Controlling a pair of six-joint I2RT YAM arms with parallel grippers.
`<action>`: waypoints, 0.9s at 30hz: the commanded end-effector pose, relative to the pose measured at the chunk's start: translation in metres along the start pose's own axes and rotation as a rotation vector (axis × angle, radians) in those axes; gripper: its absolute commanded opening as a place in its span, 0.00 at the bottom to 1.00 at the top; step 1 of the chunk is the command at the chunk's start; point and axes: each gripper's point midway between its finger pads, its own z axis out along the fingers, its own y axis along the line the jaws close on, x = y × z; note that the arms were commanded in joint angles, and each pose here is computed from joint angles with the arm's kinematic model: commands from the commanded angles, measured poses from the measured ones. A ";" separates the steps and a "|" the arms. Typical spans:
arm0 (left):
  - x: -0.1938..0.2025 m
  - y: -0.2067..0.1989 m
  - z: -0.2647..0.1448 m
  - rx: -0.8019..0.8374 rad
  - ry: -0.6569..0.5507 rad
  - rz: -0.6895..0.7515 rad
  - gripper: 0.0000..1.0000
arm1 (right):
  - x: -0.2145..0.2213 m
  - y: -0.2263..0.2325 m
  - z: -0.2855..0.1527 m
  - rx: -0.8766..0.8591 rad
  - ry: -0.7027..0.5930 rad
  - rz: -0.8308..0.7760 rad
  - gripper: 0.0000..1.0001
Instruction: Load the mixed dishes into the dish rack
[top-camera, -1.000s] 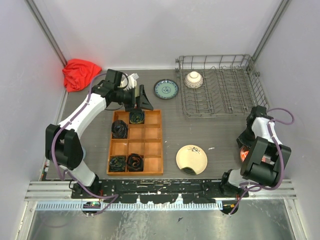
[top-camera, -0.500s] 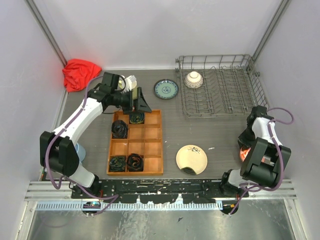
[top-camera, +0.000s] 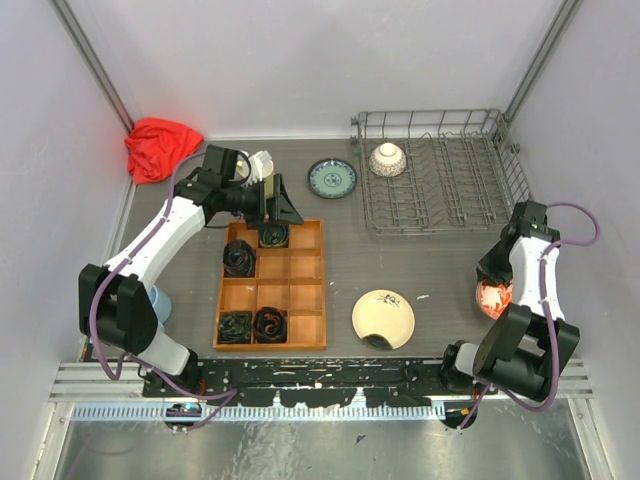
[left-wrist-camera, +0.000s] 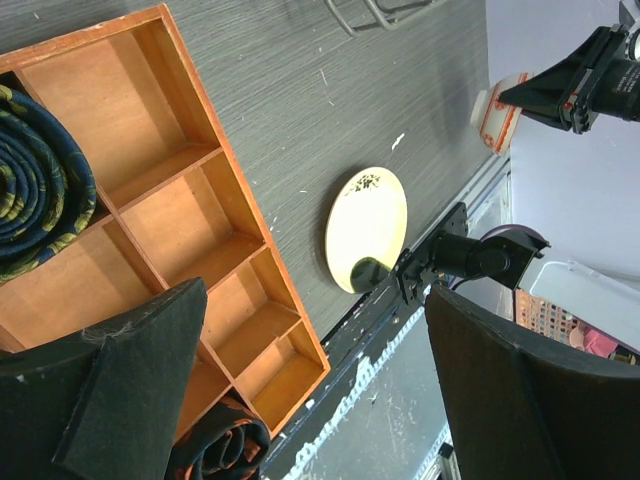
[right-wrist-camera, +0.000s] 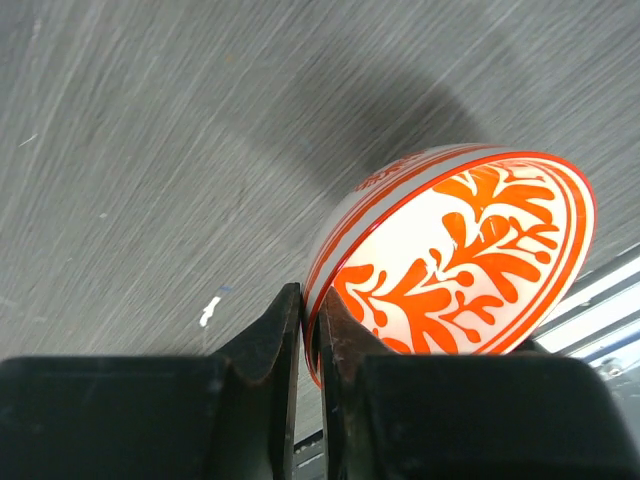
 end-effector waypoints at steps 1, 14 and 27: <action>-0.003 -0.007 -0.003 0.027 -0.022 0.020 0.98 | -0.009 0.024 -0.027 -0.137 -0.029 0.032 0.01; -0.001 -0.007 0.000 0.037 -0.010 0.017 0.98 | -0.037 0.076 -0.104 -0.426 -0.104 0.096 0.01; -0.021 -0.010 0.000 0.021 -0.031 0.040 0.98 | -0.090 0.242 -0.187 -0.922 -0.144 -0.064 0.01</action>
